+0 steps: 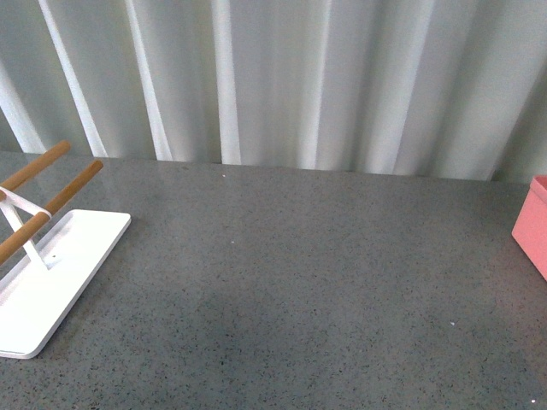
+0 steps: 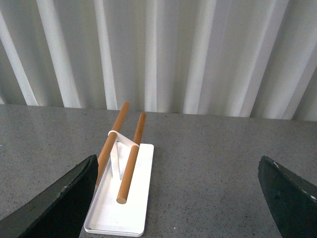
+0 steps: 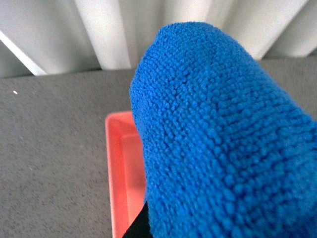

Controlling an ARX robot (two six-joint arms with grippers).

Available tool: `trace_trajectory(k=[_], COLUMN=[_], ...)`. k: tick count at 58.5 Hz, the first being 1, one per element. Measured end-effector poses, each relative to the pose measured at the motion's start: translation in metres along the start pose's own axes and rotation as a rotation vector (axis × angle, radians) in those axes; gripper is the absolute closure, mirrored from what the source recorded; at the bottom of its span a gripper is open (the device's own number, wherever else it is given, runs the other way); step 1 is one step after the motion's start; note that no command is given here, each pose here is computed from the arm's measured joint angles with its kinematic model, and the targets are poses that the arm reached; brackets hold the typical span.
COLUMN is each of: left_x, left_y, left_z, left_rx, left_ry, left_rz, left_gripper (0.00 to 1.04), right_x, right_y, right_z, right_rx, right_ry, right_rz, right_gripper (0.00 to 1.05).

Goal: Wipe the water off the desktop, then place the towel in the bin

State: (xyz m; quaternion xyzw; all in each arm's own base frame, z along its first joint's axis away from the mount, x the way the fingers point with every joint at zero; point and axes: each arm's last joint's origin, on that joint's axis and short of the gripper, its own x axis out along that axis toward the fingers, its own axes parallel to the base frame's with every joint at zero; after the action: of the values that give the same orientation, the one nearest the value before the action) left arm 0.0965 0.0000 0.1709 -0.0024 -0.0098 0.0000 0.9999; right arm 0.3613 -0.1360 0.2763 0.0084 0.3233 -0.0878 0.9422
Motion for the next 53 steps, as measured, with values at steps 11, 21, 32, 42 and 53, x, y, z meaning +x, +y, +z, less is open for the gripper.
trace_trajectory(k=[11, 21, 32, 42, 53], left_x=[0.000, 0.000, 0.000, 0.000, 0.000], left_y=[0.000, 0.000, 0.000, 0.000, 0.000], left_z=[0.000, 0.000, 0.000, 0.000, 0.000], left_rx=[0.000, 0.000, 0.000, 0.000, 0.000], left_ry=[0.000, 0.000, 0.000, 0.000, 0.000], left_rz=[0.000, 0.000, 0.000, 0.000, 0.000], left_gripper=[0.07, 0.07, 0.07, 0.07, 0.07], right_x=[0.027, 0.053, 0.072, 0.081, 0.081], right_y=[-0.027, -0.051, -0.069, -0.080, -0.085], right_z=[-0.047, -0.080, -0.111, -0.126, -0.118], right_rx=[0.072, 0.124, 0.139, 0.143, 0.147], right_ry=[0.135, 0.277, 0.437, 0.522, 0.495], right_rz=[-0.027, -0.112, -0.213, -0.248, -0.240], right_gripper=[1.00, 1.00, 1.00, 0.78, 0.50])
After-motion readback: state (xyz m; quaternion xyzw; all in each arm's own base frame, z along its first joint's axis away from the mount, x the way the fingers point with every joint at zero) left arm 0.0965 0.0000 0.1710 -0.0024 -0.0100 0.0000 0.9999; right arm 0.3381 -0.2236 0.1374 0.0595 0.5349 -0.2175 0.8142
